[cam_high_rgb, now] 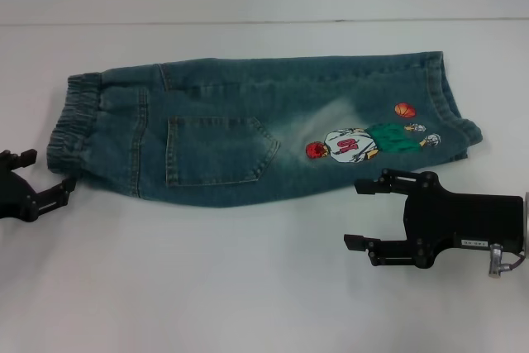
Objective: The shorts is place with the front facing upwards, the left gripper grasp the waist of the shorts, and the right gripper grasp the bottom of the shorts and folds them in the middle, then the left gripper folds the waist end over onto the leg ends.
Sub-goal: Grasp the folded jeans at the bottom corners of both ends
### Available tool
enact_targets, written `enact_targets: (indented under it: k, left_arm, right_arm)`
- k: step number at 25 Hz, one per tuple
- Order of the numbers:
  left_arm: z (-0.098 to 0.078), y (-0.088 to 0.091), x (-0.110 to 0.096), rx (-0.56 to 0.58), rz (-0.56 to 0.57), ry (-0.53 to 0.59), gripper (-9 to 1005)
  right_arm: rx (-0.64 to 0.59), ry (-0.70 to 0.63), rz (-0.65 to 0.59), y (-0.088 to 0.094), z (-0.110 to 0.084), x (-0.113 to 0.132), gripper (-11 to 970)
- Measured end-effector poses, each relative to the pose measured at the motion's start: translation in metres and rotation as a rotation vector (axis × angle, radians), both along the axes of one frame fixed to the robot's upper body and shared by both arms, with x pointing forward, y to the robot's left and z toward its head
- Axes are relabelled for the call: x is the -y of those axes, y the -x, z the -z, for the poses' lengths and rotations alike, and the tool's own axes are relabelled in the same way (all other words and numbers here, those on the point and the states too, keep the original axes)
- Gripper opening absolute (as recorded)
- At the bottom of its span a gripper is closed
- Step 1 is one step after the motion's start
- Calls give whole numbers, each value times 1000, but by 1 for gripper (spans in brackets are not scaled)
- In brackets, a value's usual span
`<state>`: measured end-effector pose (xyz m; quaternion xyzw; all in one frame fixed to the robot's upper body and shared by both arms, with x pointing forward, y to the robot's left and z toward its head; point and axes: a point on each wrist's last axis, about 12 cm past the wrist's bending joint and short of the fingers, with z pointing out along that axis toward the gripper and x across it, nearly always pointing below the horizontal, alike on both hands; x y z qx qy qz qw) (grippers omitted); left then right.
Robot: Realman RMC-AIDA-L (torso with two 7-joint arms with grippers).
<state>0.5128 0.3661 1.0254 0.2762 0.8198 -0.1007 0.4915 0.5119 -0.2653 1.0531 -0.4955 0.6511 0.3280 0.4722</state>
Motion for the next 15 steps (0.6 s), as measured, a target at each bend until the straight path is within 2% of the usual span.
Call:
enact_targets:
  k: [4, 10, 15]
  left_arm:
    - [-4, -5, 1, 5, 21, -12, 788]
    - [-8, -3, 1, 20, 60, -5, 786]
    - [-7, -3, 6, 0, 91, -14, 606]
  right_arm:
    - [-8, -2, 3, 1, 0, 0, 823]
    - [-10, -1, 16, 0, 1, 1, 822]
    - [-10, 0, 15, 0, 1, 1, 822]
